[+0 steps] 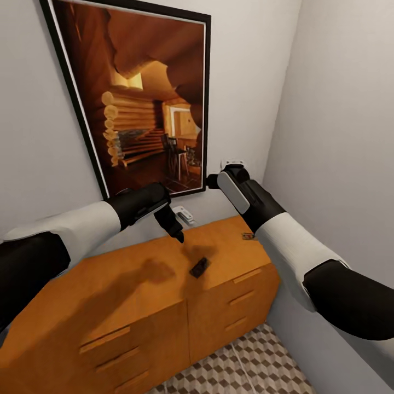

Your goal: Take the four mousetraps from the cabinet in the bathroom and place them on the bathroom floor. Make sure all four end up on the same floor surface, and ensure that at least two of them are either under or directly next to the same bathroom sink.

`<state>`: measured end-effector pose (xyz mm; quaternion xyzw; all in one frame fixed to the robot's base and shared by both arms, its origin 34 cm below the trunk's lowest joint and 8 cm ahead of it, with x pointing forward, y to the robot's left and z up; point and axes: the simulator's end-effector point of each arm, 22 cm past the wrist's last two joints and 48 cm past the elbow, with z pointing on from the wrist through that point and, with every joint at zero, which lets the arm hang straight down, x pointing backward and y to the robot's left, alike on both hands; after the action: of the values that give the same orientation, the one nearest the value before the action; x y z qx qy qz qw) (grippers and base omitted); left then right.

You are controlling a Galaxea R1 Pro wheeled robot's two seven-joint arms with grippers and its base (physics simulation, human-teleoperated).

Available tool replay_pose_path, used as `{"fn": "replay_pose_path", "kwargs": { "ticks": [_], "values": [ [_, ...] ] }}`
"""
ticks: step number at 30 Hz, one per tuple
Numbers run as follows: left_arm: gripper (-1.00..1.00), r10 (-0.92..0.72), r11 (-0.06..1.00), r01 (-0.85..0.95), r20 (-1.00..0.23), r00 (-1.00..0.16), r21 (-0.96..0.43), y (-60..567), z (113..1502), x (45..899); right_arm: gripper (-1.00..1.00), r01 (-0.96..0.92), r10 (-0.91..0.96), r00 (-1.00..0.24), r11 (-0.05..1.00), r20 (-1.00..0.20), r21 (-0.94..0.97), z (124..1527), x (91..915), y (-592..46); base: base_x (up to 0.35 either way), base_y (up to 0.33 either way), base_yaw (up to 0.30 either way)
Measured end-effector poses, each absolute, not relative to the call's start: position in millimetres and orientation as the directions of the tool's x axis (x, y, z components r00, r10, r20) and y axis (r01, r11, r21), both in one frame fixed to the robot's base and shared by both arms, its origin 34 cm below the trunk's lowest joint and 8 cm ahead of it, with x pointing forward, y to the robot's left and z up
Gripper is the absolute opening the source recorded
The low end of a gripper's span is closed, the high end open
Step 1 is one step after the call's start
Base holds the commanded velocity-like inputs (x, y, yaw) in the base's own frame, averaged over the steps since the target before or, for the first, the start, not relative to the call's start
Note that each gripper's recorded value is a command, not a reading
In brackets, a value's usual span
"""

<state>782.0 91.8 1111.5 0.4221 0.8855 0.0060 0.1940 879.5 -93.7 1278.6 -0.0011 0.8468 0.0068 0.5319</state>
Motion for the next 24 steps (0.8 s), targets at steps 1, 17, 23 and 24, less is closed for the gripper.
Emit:
{"fn": "replay_pose_path", "kwargs": {
  "ticks": [1,17,23,24],
  "values": [
    [1.0,0.751,0.643,0.746,-0.338,-0.568,0.175,91,1111,782,1.0,-0.009,0.006,-0.434,1.0,-0.901,0.01,1279,880,-94,0.103,0.091,0.0],
    [1.0,0.766,0.603,0.793,-0.344,-0.543,0.091,68,1099,762,1.0,-0.007,0.006,-0.435,1.0,-0.9,0.011,1277,880,-94,0.025,0.022,0.0],
    [1.0,0.769,0.577,0.817,-0.345,-0.537,0.015,55,1096,746,1.0,-0.006,0.006,-0.438,1.0,-0.899,0.009,1275,880,-95,0.001,0.001,0.0],
    [1.0,0.77,0.572,0.82,-0.345,-0.536,0.002,53,1095,743,1.0,-0.006,0.006,-0.439,1.0,-0.898,0.009,1274,880,-95,0.0,0.0,0.0]
  ]
}}
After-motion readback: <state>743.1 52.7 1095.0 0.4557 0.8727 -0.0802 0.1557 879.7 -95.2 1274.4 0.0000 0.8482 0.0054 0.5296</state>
